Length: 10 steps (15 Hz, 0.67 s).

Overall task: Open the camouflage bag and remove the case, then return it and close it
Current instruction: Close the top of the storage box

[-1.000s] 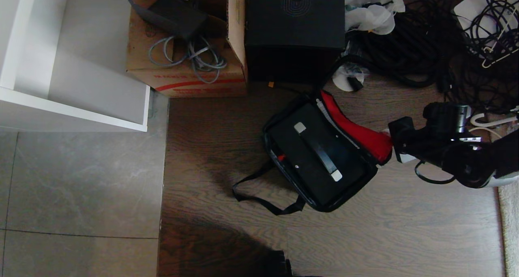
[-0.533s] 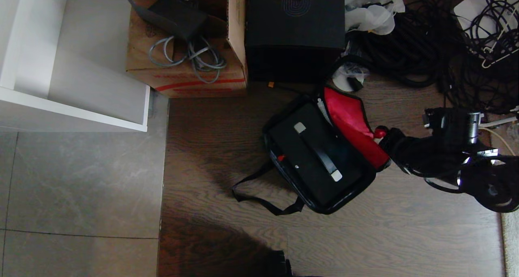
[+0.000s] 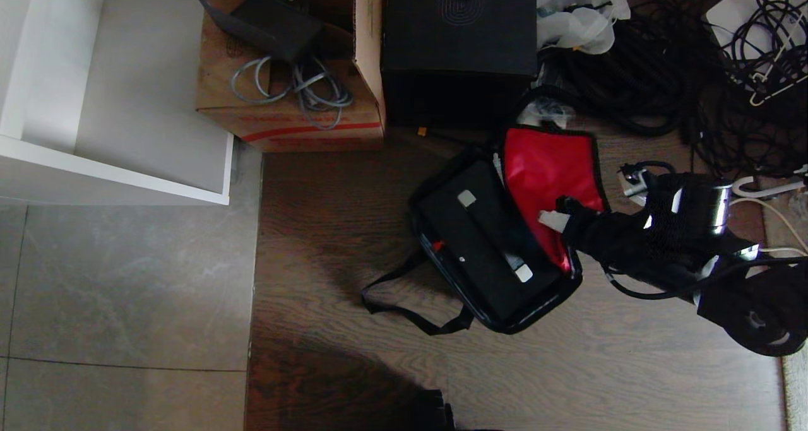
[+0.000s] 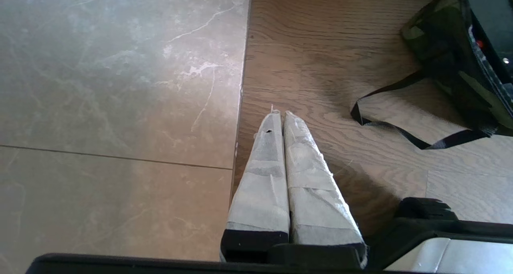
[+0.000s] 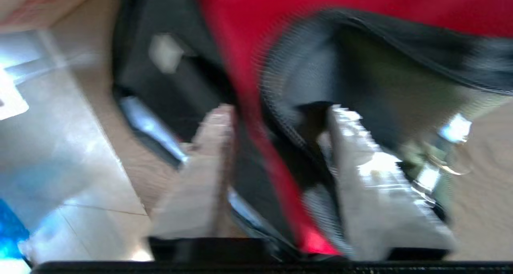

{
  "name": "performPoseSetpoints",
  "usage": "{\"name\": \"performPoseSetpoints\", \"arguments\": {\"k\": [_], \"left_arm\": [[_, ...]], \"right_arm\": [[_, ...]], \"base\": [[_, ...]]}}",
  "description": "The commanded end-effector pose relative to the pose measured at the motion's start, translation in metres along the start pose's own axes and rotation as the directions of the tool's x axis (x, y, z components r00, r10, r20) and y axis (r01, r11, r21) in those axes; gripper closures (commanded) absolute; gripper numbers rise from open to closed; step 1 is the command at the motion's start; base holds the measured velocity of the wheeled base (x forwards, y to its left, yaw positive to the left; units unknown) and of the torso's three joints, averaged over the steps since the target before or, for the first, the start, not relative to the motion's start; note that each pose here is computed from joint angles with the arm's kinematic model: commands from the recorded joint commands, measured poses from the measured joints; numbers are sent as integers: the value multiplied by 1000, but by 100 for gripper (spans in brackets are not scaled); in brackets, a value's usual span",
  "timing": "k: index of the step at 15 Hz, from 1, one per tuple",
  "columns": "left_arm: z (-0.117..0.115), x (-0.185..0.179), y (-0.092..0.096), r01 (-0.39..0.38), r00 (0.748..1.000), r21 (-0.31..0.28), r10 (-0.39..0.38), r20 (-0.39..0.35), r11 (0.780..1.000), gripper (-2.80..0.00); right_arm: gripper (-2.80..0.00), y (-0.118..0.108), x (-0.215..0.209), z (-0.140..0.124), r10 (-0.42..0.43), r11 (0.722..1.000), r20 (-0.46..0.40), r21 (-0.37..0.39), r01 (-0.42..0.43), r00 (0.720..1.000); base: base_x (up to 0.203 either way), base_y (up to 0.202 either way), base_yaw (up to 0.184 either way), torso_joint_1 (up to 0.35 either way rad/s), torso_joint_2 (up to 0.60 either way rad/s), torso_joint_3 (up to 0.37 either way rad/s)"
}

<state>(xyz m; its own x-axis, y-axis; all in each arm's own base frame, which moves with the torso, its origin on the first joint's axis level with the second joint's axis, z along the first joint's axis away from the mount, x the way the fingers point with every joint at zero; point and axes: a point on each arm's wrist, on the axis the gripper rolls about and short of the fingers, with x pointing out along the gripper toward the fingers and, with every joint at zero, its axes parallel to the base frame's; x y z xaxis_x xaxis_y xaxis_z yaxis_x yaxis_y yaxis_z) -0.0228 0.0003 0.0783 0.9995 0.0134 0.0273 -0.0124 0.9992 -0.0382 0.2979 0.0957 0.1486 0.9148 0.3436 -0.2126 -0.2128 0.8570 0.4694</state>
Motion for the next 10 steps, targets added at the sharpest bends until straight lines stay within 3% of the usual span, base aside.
{"name": "performPoseSetpoints", "arguments": {"k": [1,6,10], "left_arm": [[-2,1,0,-1,1000,0,1,-6,1000,0],[-2,1,0,-1,1000,0,1,-7,1000,0],[-2,1,0,-1,1000,0,1,-7,1000,0]], "right_arm": [[-280,10,0,-6,34,999,-16,-35,-34,999],[-280,32,-25,-31,111,985,-85,-120,-121,990],[-280,47,-64,-34,173,974,-115,-128,-187,978]], "base": [[0,0,0,0,0,0],[0,0,0,0,0,0],[0,0,0,0,0,0]]}}
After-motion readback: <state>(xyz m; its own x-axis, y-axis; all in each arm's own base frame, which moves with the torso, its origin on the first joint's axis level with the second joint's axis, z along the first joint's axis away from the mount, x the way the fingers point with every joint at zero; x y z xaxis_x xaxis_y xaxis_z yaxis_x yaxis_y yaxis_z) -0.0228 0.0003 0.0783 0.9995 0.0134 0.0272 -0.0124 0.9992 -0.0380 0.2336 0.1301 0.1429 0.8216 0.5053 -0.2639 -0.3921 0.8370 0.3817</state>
